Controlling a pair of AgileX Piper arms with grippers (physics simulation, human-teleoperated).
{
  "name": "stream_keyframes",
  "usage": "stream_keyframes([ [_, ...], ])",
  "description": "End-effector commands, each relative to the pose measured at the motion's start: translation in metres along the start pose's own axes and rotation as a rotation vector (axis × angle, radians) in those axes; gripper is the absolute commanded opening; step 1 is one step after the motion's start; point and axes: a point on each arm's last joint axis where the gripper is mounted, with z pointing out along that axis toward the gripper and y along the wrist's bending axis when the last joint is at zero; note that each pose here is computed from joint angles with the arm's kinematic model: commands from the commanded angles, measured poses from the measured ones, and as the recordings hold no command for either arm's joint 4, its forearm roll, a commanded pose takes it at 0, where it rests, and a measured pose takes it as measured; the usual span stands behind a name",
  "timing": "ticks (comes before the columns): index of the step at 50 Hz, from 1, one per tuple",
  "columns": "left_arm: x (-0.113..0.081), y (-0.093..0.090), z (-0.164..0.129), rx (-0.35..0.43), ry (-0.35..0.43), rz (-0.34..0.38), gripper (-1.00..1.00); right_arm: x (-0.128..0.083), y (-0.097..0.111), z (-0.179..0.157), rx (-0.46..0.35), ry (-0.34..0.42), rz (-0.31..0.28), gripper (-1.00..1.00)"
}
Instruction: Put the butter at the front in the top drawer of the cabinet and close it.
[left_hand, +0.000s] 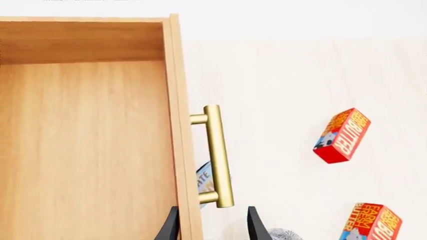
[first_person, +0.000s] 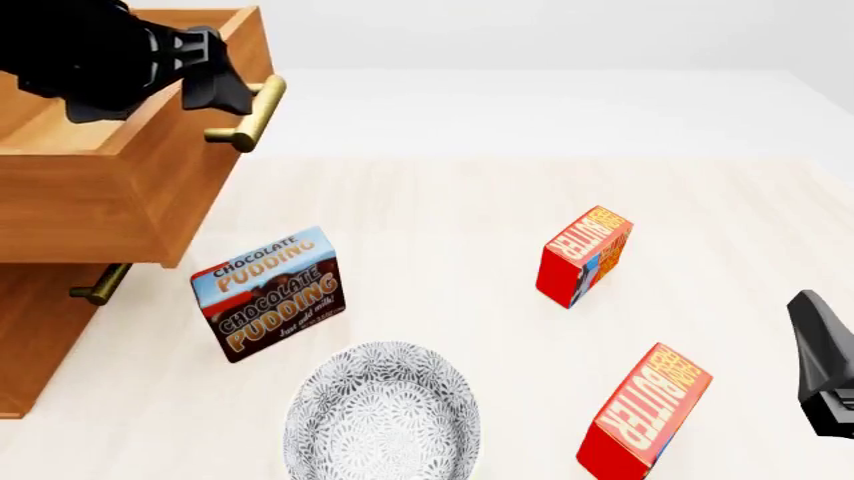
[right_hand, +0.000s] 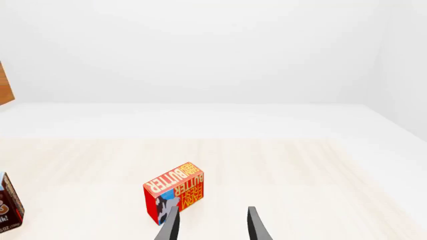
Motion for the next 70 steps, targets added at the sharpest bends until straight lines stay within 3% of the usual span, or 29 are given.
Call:
stream_keyframes([
  [1,-0.019,-0.017,-0.039,0.101,-0.088,0.059,1.0,0.0,0.0,0.0,0.0,0.001,0.0,1.0],
  [25,-0.02,-0.013,-0.079,0.1,-0.106,0.118,1.0,0.0,0.0,0.0,0.0,0.001,0.001,1.0],
  [28,-0.019,-0.015,-0.085,0.108,-0.108,0.154,1.0,0.0,0.0,0.0,0.0,0.0,0.0,1.0],
  [34,-0.018,-0.017,-0.082,0.113,-0.097,0.172,1.0,0.0,0.0,0.0,0.0,0.001,0.001,1.0],
  [35,-0.02,-0.026,-0.095,0.153,-0.15,0.257,1.0,0.0,0.0,0.0,0.0,0.0,0.001,1.0],
  [41,-0.018,-0.034,-0.086,0.174,-0.144,0.317,1.0,0.0,0.0,0.0,0.0,0.0,0.001,1.0],
  [45,-0.021,-0.034,-0.094,0.175,-0.186,0.385,1.0,0.0,0.0,0.0,0.0,0.0,0.001,1.0],
  [70,-0.028,-0.077,-0.062,0.276,-0.162,0.475,1.0,0.0,0.0,0.0,0.0,0.0,0.001,1.0],
])
